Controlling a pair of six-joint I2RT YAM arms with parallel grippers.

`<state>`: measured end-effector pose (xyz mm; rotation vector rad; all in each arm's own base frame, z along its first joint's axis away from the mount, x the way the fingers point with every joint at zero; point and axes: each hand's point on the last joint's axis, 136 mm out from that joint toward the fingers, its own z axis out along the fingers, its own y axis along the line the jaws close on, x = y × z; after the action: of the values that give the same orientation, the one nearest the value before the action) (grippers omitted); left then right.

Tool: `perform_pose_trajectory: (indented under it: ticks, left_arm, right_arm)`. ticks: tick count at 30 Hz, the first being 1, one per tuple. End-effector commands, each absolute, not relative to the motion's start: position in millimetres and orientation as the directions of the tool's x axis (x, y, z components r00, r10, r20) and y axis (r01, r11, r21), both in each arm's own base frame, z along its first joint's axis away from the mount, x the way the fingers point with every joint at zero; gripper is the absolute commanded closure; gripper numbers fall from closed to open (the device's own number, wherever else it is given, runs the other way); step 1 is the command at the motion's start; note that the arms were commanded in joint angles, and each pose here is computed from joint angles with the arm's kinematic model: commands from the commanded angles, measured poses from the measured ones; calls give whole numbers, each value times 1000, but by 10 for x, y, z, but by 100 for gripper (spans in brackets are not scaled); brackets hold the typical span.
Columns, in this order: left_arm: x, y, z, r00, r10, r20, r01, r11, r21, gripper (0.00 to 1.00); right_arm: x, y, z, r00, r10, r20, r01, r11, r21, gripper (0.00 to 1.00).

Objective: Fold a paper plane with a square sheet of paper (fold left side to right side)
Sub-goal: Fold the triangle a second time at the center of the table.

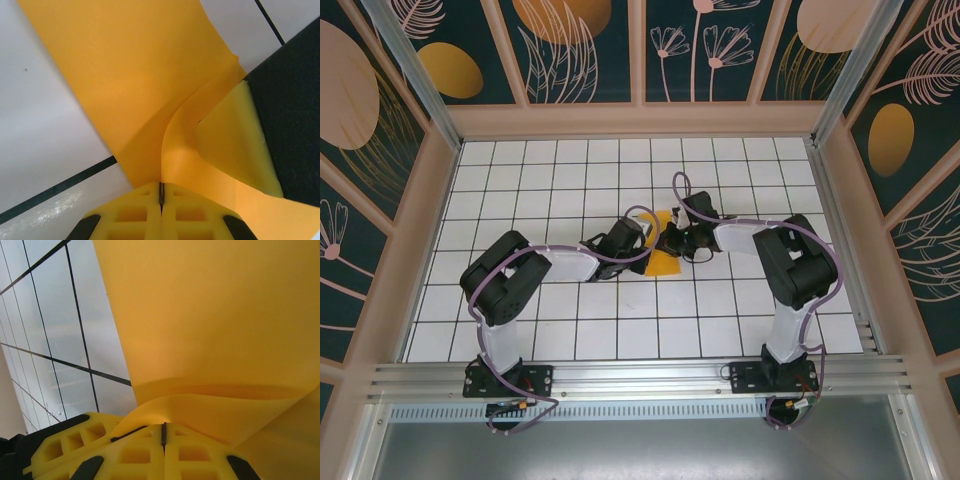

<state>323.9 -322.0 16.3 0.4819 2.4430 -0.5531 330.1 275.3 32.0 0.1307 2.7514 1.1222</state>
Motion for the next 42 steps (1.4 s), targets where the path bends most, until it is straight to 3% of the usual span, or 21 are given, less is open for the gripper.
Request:
perform_pose_trajectory:
  ticks: [1, 21, 27, 32, 35, 42]
  left_arm:
    - [3158, -3112, -63, -788, 258, -559, 452, 858, -242, 100]
    - [3187, -3127, 85, -777, 244, -580, 453, 856, -248, 100]
    - [3229, -3115, 413, -755, 214, -620, 448, 858, -249, 81]
    - [3185, -3074, 831, -726, 170, -666, 452, 848, -277, 57]
    - [3074, -3115, 964, -722, 165, -671, 488, 810, -325, 53]
    - [2728, -3463, 896, -771, 213, -600, 577, 632, -517, 55]
  right_arm:
    - [3275, 2719, 207, -984, 134, -119, 19, 738, 674, 98]
    - [2999, 2465, -194, -988, 147, -46, 91, 800, 593, 98]
    - [2925, 2368, -293, -988, 154, -28, 111, 815, 568, 98]
    - [2941, 2364, -279, -988, 152, -32, 107, 816, 569, 98]
    - [2953, 2374, -267, -988, 150, -34, 104, 814, 572, 98]
    - [2955, 2377, -259, -988, 150, -34, 104, 814, 572, 98]
